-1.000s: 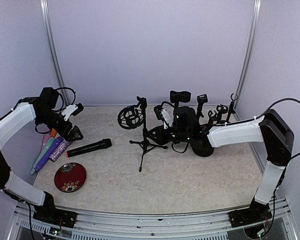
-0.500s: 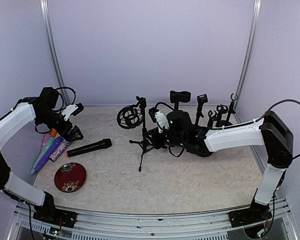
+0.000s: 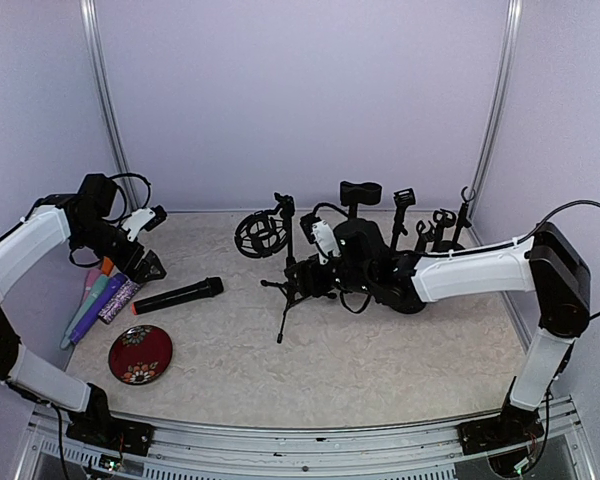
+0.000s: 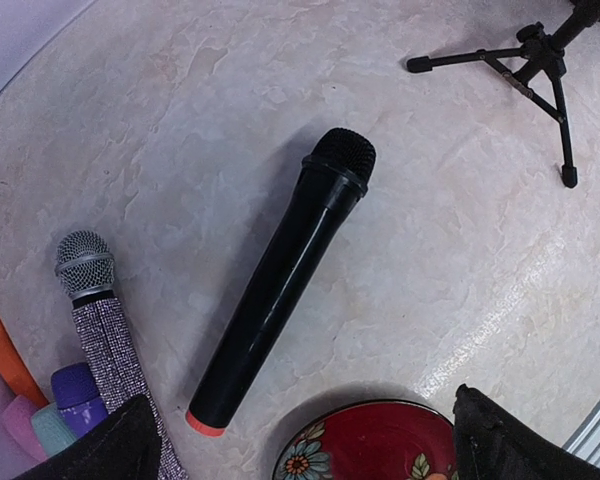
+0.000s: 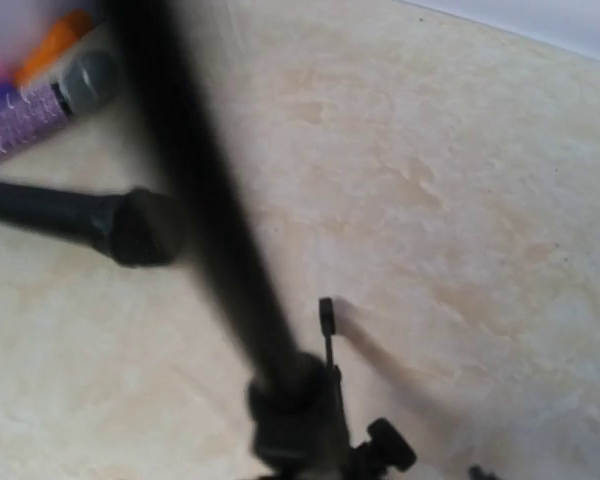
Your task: Remove the microphone from the stand
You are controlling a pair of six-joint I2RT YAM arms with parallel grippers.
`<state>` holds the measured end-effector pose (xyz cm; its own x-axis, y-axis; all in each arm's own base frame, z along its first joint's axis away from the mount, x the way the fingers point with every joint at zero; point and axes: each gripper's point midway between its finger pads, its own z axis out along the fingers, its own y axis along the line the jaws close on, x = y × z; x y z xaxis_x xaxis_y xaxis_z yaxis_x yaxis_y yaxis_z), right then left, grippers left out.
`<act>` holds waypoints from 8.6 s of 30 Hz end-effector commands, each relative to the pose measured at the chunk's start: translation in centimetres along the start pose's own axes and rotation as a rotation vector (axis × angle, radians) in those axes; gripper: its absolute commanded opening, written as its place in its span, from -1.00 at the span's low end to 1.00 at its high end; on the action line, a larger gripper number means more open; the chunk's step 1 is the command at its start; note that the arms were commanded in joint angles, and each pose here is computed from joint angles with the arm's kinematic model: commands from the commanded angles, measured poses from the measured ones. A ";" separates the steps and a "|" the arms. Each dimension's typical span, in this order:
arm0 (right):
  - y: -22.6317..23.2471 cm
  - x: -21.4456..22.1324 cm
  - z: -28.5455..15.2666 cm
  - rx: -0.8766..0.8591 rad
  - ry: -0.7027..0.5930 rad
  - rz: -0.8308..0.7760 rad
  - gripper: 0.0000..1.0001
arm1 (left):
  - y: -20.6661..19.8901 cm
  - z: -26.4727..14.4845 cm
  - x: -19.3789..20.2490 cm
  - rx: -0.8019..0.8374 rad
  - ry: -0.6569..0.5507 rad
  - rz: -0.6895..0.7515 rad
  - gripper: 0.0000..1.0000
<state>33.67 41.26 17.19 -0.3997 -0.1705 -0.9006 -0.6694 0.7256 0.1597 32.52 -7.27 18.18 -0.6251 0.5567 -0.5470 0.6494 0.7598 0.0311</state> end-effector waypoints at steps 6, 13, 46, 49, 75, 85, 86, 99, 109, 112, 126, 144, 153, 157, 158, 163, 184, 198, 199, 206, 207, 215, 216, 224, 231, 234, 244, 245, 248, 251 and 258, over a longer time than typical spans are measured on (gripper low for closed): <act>-1.0 -2.3 -1.1 -0.197 -0.001 0.342 0.37 | -0.4 -0.9 -0.4 -0.007 -0.020 0.027 0.98; -0.4 -0.6 0.6 -0.244 0.067 0.407 0.18 | -0.7 -0.8 -0.1 0.005 -0.012 0.027 0.98; -3.0 3.0 1.0 0.001 0.122 0.159 -1.00 | 0.6 -1.6 -0.3 -0.064 -0.025 0.037 0.98; -3.0 2.9 0.7 0.048 0.119 0.074 -1.00 | 0.6 -1.7 -0.4 -0.061 -0.029 0.040 0.98; -2.5 -2.1 -1.1 -0.196 0.047 0.350 0.33 | 0.6 -1.7 -0.6 -0.047 -0.029 0.024 0.98; -1.0 0.3 1.1 -0.309 0.127 0.445 0.02 | 0.7 -1.8 -0.6 -0.050 -0.029 0.016 0.98; -1.0 0.4 1.2 -0.309 0.129 0.448 -0.01 | 0.7 -1.8 -0.6 -0.050 -0.026 0.016 0.97; -1.1 1.4 1.8 -0.294 0.138 0.467 -0.42 | 1.1 -2.1 -0.9 -0.068 -0.027 0.014 0.98; -1.1 1.3 1.3 -0.249 0.118 0.422 -0.98 | 1.3 -2.2 -1.2 -0.068 -0.028 0.016 0.98; -1.1 1.6 1.2 -0.204 0.123 0.372 -1.00 | 1.3 -2.3 -1.4 -0.065 -0.030 0.016 0.98; -2.9 3.7 0.7 0.128 0.113 0.006 -1.00 | 1.3 -2.1 -1.3 -0.065 -0.024 0.016 0.98; -2.0 -0.4 -0.8 0.261 0.016 -0.182 -0.36 | 2.2 -2.6 -1.7 -0.102 -0.050 -0.010 0.98; -1.6 -3.9 -3.6 0.129 -0.109 -0.015 0.32 | 2.2 -2.8 -1.7 -0.105 -0.054 -0.008 0.98; -2.9 -3.7 -4.3 0.040 -0.115 0.118 0.32 | 2.2 -2.9 -1.6 -0.106 -0.056 -0.011 0.98; -3.5 -3.5 -4.5 0.033 -0.117 0.152 0.31 | 2.3 -3.0 -1.7 -0.111 -0.060 -0.012 0.98; -3.9 -2.6 -3.8 -0.027 -0.083 0.207 0.29 | 3.1 -3.7 -2.1 -0.140 -0.089 -0.011 0.98; -3.5 2.5 5.3 0.025 0.069 0.045 0.34 | 3.2 -2.6 -2.1 -0.085 -0.077 -0.080 0.97; -10.8 -1.3 14.2 0.240 0.020 -0.007 -0.27 | 3.3 -2.5 -1.6 -0.103 -0.073 -0.065 0.98; -11.1 -1.9 14.7 0.240 0.011 -0.007 -0.27 | 3.3 -2.4 -1.5 -0.104 -0.073 -0.066 0.98; -11.6 -3.1 16.6 0.237 -0.021 0.009 -0.10 | 3.8 -2.4 -1.5 -0.125 -0.076 -0.082 0.98; -11.6 -2.9 16.6 0.237 -0.018 0.021 -0.02 | 3.8 -2.4 -1.5 -0.126 -0.078 -0.083 0.97; -11.6 -2.2 14.0 0.227 -0.027 0.045 0.53 | 3.8 -2.5 -1.6 -0.130 -0.089 -0.085 0.98; -11.5 -2.3 13.5 0.228 -0.027 0.042 0.62 | 3.9 -2.5 -1.6 -0.134 -0.089 -0.088 0.98; -11.5 -2.0 6.5 0.258 -0.034 0.074 1.00 | 7.2 -7.2 -3.5 -0.289 -0.248 -0.167 0.97; -8.9 -4.1 -2.4 0.263 -0.124 0.030 1.00 | 8.7 -9.4 -3.8 -0.400 -0.346 -0.201 0.98; -8.4 -5.4 -6.6 0.279 -0.160 0.026 1.00 | 8.4 -8.6 -3.8 -0.368 -0.351 -0.213 0.98; -11.0 1.5 -15.1 0.370 -0.006 0.037 1.00 | 6.0 -4.9 -2.8 -0.246 -0.453 -0.214 0.98; -11.5 2.6 -15.9 0.391 0.010 0.046 1.00 | 6.0 -4.4 -2.6 -0.237 -0.451 -0.219 0.98; -13.4 4.8 -18.0 0.451 0.015 0.094 1.00 | 6.0 -2.5 -1.5 -0.227 -0.436 -0.230 0.98; -15.2 6.0 -18.9 0.457 -0.002 0.144 1.00 | 6.1 -1.0 -0.7 -0.245 -0.468 -0.216 0.98; -20.9 5.7 -20.9 0.692 -0.104 0.107 1.00 | 5.1 2.4 0.5 -0.207 -0.551 -0.188 0.98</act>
<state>31.15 13.83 16.49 -0.4593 -0.0464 -0.8871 -0.1689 0.9850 0.0360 34.83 -3.08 14.81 -0.4999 0.2095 -0.8404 0.3825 0.9239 0.0028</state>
